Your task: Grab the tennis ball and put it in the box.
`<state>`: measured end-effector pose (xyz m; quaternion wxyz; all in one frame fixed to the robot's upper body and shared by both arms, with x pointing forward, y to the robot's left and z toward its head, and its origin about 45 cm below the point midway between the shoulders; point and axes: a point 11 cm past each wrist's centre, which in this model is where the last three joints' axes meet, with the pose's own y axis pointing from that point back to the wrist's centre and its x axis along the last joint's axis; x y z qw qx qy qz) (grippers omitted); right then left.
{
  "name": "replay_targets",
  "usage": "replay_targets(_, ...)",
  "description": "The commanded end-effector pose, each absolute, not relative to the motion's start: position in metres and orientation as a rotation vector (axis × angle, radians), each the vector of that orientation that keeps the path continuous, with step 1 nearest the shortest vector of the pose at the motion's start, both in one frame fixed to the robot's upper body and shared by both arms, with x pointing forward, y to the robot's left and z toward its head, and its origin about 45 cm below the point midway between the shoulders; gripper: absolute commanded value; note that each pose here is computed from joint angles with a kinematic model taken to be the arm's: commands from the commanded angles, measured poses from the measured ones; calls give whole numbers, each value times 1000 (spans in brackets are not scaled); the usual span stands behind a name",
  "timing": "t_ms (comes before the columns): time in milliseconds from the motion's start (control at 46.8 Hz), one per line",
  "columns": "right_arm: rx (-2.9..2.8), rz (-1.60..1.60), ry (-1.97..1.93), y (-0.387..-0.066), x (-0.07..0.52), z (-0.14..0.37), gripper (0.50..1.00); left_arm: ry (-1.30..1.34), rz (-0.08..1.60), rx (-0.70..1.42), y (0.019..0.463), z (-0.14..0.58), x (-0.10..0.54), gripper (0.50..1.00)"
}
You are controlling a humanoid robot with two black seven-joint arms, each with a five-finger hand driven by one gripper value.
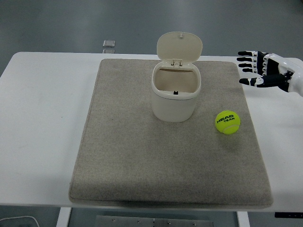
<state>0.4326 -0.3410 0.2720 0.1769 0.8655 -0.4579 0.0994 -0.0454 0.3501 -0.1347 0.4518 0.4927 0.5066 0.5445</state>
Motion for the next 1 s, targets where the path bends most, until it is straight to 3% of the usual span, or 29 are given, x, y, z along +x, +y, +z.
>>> replay_targets(0,2426,354,-1228,-343,429,276,907,1252,1345,1220,350,-135,-46,992)
replay_targets(620,2407,652,-739,-306,386,266,907,1252,1344,1219,350,-135,-46,992)
replay_targets(983,2289,774,-667,-306,378,243,907,1252,1346,1219,350,-135,-46,992)
